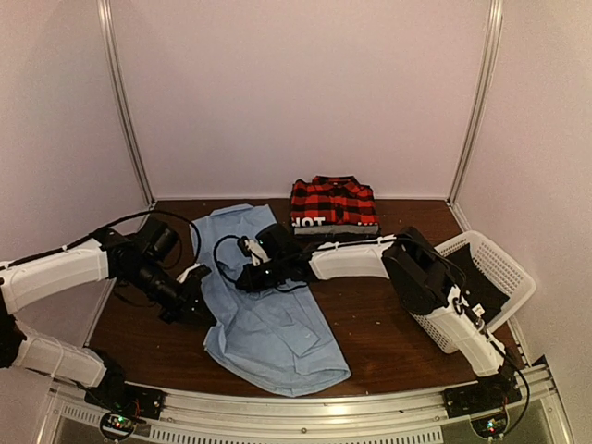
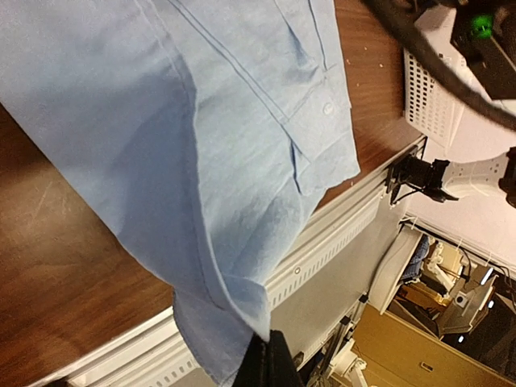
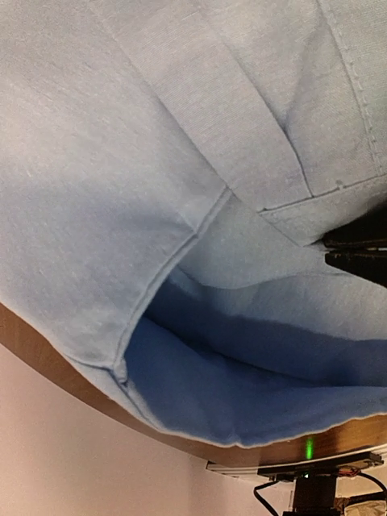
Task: Fold and stack the long sleeve shirts
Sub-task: Move the 1/3-folded shirt to the center of the board.
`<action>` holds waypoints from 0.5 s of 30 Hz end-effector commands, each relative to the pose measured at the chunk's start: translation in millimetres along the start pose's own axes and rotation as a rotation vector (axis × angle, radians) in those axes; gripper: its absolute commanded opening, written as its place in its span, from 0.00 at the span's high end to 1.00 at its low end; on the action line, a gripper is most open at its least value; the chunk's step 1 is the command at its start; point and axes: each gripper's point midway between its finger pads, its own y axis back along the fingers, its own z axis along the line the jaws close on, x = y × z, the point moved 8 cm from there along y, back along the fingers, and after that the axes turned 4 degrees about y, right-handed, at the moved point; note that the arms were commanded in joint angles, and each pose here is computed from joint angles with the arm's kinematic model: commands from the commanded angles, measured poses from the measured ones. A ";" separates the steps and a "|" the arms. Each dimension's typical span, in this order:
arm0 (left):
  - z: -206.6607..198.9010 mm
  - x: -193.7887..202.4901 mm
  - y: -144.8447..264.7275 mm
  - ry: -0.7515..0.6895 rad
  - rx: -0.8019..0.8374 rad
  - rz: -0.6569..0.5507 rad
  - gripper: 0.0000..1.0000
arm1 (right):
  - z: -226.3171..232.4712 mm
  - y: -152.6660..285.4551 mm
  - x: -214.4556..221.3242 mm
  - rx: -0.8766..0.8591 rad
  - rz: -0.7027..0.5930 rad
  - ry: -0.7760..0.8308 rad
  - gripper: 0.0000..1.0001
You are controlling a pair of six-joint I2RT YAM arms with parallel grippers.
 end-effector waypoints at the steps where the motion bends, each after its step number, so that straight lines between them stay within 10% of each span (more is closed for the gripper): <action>1: -4.1 13.3 -0.7 0.013 0.049 0.032 1.00 | -31.9 -9.8 -10.1 0.073 -0.021 -0.034 1.00; 15: 13.2 37.0 -11.9 0.122 0.054 0.036 1.00 | -66.4 -17.3 -25.2 0.072 -0.081 -0.084 1.00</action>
